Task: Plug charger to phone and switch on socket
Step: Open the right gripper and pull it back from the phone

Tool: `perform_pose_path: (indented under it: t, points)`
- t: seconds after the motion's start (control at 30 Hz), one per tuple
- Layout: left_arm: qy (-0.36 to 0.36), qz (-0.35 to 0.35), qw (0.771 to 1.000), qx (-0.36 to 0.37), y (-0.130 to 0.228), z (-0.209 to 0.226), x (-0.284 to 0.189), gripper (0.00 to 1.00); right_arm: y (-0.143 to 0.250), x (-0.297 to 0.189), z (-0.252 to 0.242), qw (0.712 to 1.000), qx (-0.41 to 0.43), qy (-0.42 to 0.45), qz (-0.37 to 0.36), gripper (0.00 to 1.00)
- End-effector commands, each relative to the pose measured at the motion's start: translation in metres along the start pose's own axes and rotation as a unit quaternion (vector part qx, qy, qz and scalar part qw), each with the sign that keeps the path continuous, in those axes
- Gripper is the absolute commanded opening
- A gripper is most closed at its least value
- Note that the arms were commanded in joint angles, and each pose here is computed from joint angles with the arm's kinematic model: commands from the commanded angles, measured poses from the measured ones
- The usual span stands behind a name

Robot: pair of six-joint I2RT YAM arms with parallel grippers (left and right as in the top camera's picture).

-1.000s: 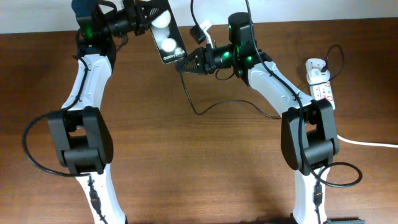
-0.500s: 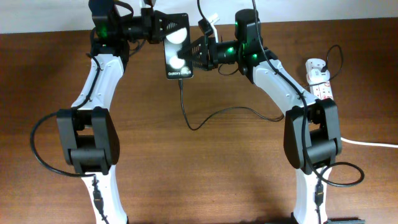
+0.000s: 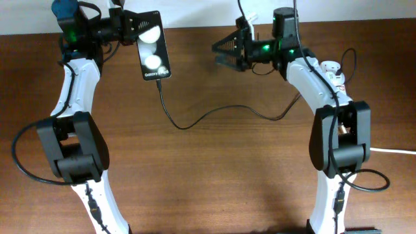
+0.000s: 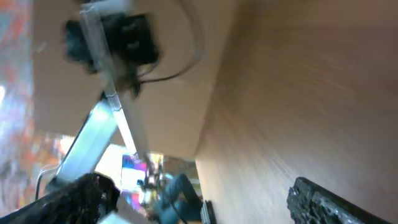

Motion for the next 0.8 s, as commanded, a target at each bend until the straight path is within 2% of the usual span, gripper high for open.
perform_pose_path:
  t: [0.0, 0.17, 0.27, 0.4, 0.57, 0.77]
  points:
    - [0.001, 0.005, 1.0, 0.014, 0.001, -0.019, -0.001, 0.0, 0.006, -0.01, -0.032, 0.993, 0.005, 0.115, -0.027, 0.99]
    - [0.001, 0.005, 1.0, 0.026, 0.002, -0.019, -0.001, 0.0, 0.016, -0.033, -0.024, 0.968, -0.019, 0.249, -0.034, 0.99]
    - [0.001, 0.005, 1.0, 0.025, 0.002, -0.018, -0.001, 0.0, 0.019, -0.067, 0.003, 0.925, -0.031, 0.373, -0.066, 0.99]
    - [0.002, 0.006, 1.0, 0.016, 0.007, -0.006, 0.0, 0.0, 0.034, -0.106, 0.039, 0.872, -0.03, 0.48, -0.093, 0.99]
    - [-0.008, -0.02, 1.0, 0.008, 0.013, 0.024, 0.022, 0.0, 0.051, -0.114, 0.053, 0.866, -0.03, 0.495, -0.071, 0.99]
    - [-0.011, -0.028, 1.0, 0.006, 0.013, 0.026, 0.035, 0.0, 0.048, -0.116, 0.042, 0.856, -0.043, 0.511, -0.061, 0.99]
Point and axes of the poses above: each gripper's point midway between its finger pads, its own x axis out along the fingers, its own z axis along the line the jaws close on, y = z × x, the point moved 4 cm from there along -x, back along the fingers, and after that the axes turned 7 degrees about -x, right-handed, at the moved point
